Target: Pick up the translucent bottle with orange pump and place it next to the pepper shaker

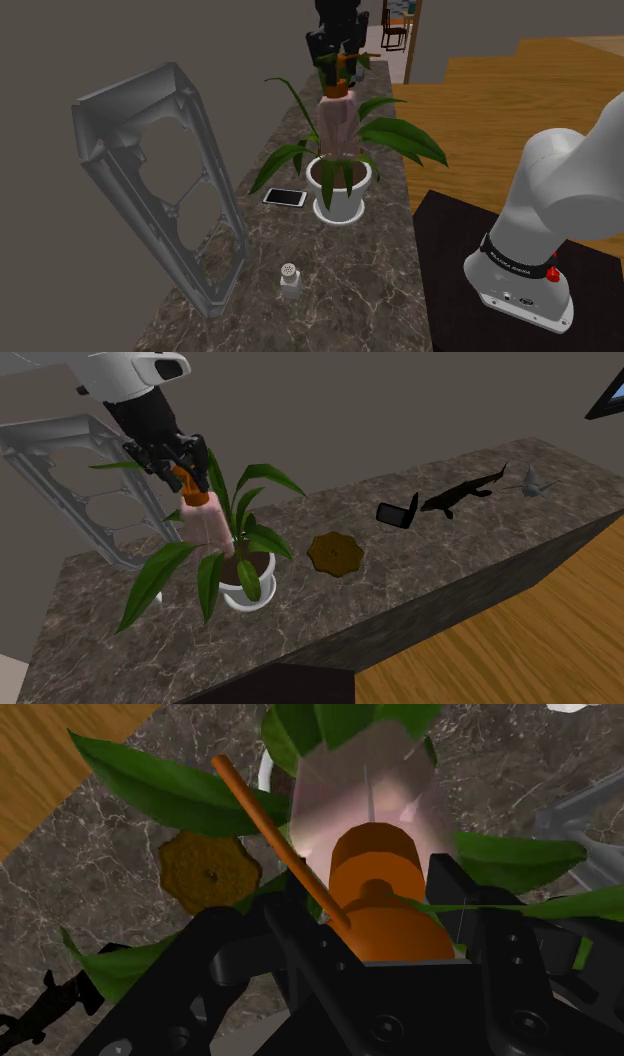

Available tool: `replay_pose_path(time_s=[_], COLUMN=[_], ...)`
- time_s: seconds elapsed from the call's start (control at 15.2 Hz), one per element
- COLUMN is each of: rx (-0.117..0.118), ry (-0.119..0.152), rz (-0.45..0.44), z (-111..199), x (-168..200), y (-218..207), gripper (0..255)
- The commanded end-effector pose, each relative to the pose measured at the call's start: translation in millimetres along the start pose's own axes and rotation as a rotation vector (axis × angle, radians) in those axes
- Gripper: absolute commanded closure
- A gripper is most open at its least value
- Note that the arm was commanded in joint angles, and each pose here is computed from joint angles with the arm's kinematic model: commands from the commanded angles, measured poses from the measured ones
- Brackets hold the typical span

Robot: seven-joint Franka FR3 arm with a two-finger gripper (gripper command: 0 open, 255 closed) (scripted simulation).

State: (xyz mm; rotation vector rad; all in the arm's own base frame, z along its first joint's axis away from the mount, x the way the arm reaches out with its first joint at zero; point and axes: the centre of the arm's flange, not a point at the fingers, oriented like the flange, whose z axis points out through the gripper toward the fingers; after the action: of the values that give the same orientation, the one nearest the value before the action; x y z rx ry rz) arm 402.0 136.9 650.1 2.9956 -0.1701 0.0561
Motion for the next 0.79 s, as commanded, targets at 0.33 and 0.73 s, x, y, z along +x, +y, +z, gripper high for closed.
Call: replay_pose_path(time_s=[0.33, 0.73], rx=[-0.001, -0.001], ry=[-0.001, -0.001], rz=[0.001, 0.001], z=[-31, -57], x=[-64, -119], y=[-61, -112], gripper=[255, 255])
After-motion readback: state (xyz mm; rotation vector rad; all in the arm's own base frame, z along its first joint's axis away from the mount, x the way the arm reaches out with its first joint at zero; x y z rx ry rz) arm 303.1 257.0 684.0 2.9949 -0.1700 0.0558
